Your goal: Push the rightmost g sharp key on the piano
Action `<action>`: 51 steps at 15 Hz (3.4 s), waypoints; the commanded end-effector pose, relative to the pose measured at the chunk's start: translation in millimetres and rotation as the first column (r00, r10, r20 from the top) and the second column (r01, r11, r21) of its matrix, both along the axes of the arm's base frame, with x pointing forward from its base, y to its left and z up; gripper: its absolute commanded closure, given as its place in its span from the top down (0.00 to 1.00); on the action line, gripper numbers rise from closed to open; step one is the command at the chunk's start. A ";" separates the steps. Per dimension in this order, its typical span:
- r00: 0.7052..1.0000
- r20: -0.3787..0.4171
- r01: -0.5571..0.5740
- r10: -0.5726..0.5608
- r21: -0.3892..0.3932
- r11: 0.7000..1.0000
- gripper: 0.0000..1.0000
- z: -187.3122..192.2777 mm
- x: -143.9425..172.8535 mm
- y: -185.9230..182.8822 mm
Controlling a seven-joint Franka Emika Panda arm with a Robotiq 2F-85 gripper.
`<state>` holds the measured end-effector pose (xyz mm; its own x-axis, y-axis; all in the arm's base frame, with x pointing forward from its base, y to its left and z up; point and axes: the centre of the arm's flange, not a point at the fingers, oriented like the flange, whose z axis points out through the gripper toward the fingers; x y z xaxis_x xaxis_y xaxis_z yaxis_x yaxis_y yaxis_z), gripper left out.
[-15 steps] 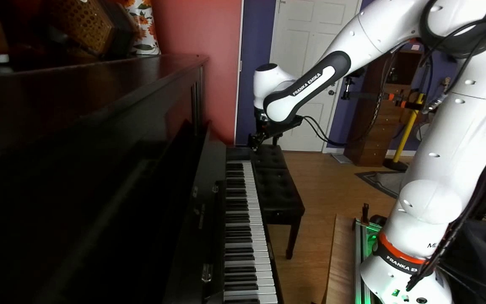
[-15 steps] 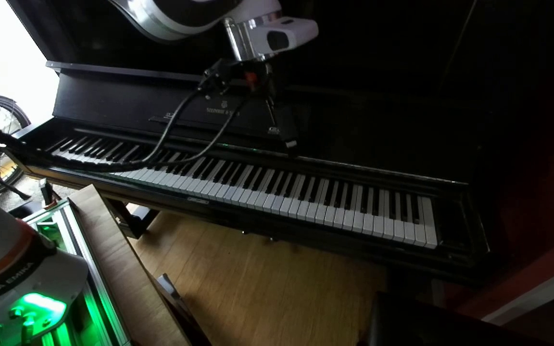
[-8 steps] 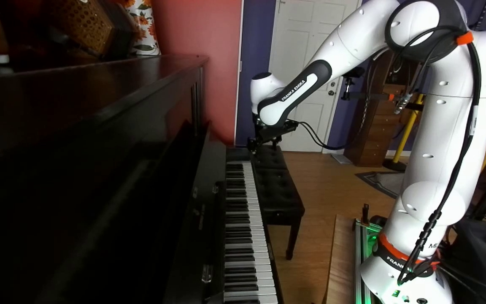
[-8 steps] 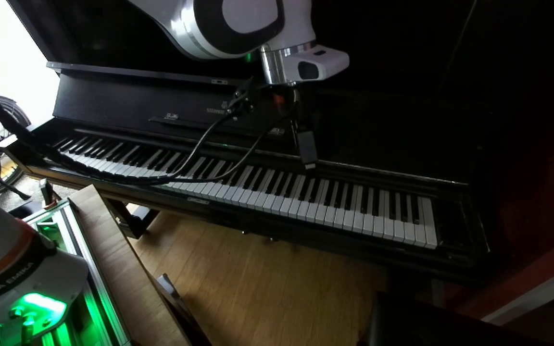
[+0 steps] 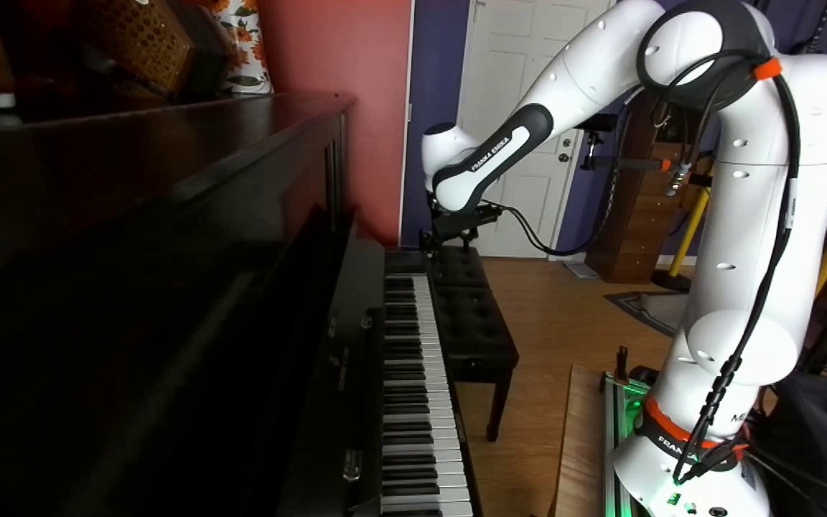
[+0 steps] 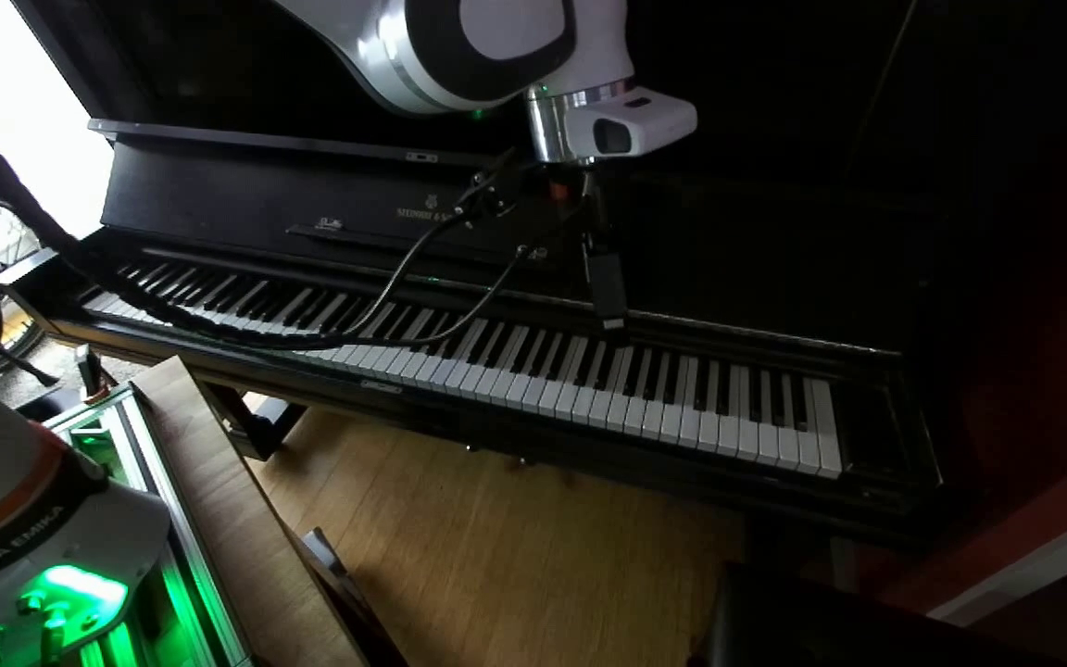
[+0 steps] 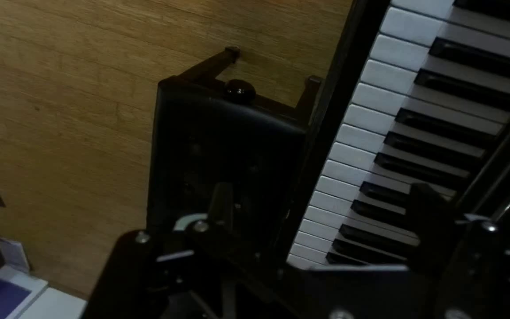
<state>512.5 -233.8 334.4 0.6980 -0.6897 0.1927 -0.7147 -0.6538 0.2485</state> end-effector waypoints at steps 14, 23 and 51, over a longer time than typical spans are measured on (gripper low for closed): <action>0.955 0.008 0.295 -0.297 0.106 0.950 0.27 -99.6 114.0 -94.3; 0.921 0.097 0.353 -0.378 0.205 0.913 0.01 -105.3 121.4 -112.0; 0.880 0.314 0.306 -0.356 0.197 0.931 0.00 -176.0 165.6 -146.3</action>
<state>670.9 -369.2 168.6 0.3332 -0.9073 0.2565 -0.9252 -0.3671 -0.0966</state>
